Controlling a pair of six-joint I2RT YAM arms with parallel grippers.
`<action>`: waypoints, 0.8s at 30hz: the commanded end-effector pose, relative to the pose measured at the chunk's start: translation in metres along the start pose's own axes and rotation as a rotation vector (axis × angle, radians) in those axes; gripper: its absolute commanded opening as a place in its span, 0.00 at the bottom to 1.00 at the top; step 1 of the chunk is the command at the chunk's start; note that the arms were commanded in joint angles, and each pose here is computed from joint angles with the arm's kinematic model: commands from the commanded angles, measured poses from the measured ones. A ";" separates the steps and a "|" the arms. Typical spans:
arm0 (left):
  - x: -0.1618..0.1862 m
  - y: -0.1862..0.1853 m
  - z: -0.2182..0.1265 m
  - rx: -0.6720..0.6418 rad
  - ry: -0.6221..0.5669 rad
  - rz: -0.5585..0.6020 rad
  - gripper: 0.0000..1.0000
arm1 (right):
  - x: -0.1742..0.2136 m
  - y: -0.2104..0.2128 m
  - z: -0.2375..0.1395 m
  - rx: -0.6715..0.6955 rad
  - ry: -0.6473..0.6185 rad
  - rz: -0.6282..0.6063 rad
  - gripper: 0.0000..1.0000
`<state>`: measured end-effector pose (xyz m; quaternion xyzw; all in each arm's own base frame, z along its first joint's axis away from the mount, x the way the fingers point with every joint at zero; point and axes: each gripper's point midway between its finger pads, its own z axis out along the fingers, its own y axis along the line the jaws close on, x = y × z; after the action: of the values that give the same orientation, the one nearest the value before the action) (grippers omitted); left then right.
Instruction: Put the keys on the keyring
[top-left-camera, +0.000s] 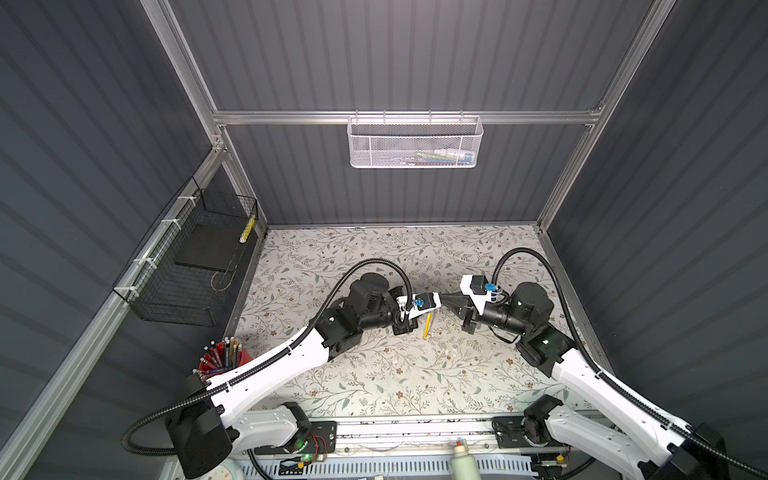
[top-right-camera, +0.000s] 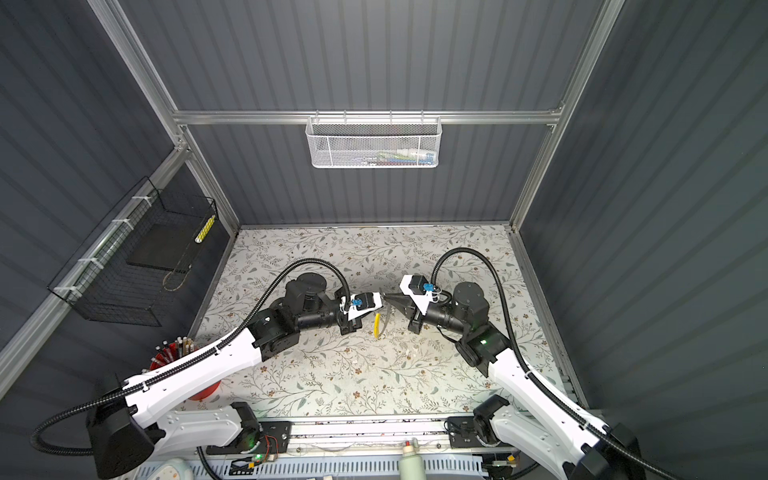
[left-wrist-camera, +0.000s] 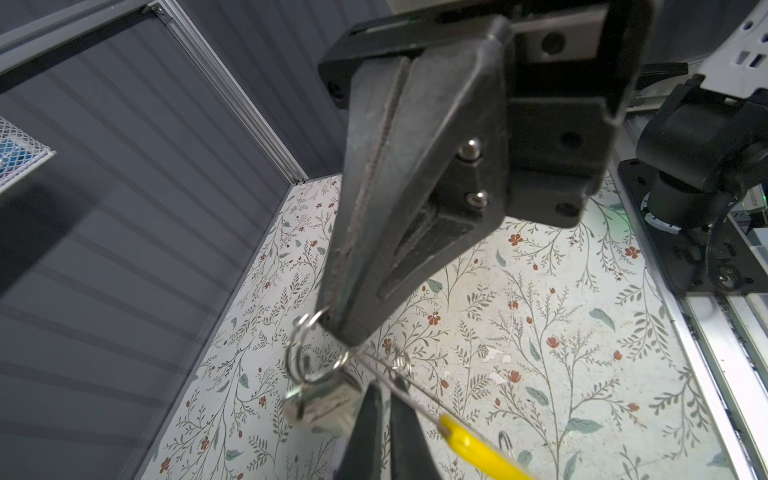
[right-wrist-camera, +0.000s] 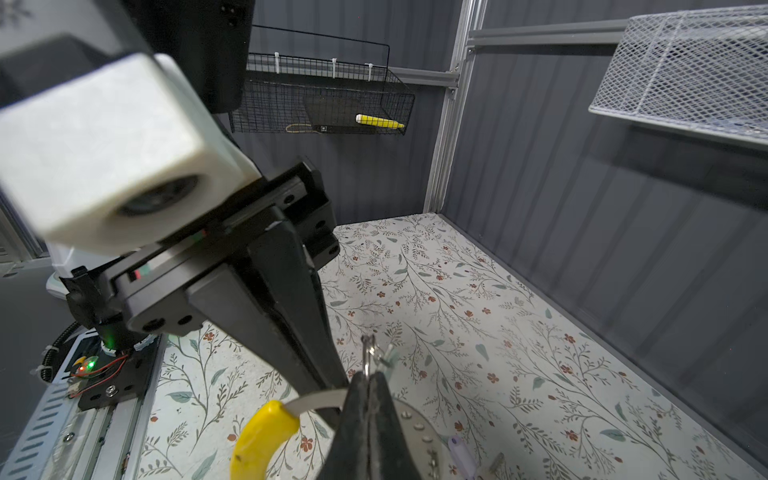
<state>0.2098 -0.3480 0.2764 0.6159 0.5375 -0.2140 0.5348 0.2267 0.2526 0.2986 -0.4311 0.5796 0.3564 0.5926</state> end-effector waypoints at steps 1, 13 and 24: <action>-0.001 -0.001 -0.002 -0.006 0.003 0.040 0.06 | -0.011 -0.001 0.001 0.005 -0.049 0.000 0.00; -0.015 0.017 -0.026 -0.149 -0.069 0.006 0.19 | -0.007 0.009 -0.003 -0.039 -0.060 -0.027 0.00; -0.016 0.010 -0.023 -0.098 -0.056 0.084 0.23 | -0.012 0.022 -0.004 -0.127 -0.063 -0.027 0.00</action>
<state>0.2093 -0.3285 0.2984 0.5909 0.5203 -0.1806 0.5895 0.2118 0.2580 0.2929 -0.4523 0.5579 0.3898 0.5764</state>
